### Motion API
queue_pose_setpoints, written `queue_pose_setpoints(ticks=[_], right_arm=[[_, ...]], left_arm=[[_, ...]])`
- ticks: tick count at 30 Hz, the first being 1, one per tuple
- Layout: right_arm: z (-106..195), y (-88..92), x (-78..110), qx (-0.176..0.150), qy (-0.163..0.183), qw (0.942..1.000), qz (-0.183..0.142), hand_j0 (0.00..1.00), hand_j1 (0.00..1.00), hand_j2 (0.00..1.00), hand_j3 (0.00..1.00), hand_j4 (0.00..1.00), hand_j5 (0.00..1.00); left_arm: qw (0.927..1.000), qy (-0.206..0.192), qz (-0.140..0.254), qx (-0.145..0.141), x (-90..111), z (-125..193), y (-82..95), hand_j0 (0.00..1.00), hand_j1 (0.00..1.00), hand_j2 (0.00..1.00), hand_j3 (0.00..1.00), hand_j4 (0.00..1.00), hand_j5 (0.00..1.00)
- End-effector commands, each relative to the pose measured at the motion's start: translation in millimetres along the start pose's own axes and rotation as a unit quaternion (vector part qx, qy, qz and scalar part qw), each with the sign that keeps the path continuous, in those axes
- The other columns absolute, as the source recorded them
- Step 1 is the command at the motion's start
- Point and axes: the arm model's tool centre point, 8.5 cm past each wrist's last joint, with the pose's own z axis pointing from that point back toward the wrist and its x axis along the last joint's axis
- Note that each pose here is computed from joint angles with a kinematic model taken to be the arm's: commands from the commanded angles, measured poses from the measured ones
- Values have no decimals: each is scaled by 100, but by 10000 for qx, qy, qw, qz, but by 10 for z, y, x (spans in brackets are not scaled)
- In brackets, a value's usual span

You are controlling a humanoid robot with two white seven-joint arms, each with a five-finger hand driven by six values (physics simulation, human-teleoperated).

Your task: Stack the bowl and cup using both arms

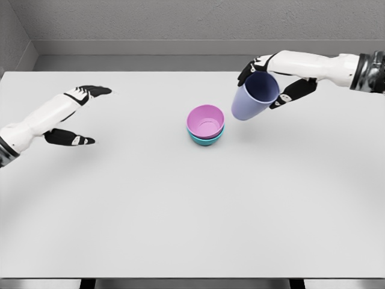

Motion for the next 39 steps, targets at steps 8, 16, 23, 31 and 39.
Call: queue_pose_setpoints(ticks=[8, 16, 23, 31, 39], right_arm=[[-209, -36, 91, -36, -221, 9997, 40, 61, 61, 61, 61, 61, 61], [-403, -64, 180, -29, -412, 9991, 117, 61, 61, 61, 61, 61, 61], [-521, -54, 220, 19, -479, 9987, 192, 61, 61, 61, 61, 61, 61], [-671, -27, 268, 54, -583, 9980, 220, 61, 61, 61, 61, 61, 61], [-743, 34, 185, 129, -456, 9987, 196, 61, 61, 61, 61, 61, 61]], left_arm=[[9991, 325, 41, 258, -156, 192, 118, 100, 100, 100, 100, 100, 100], [9988, 362, 126, 298, -189, 175, 79, 100, 100, 100, 100, 100, 100], [9984, 431, 187, 307, -239, 171, 47, 100, 100, 100, 100, 100, 100], [9983, 422, 221, 341, -240, 140, 24, 100, 100, 100, 100, 100, 100], [9982, 407, 259, 353, -234, 121, -2, 100, 100, 100, 100, 100, 100]])
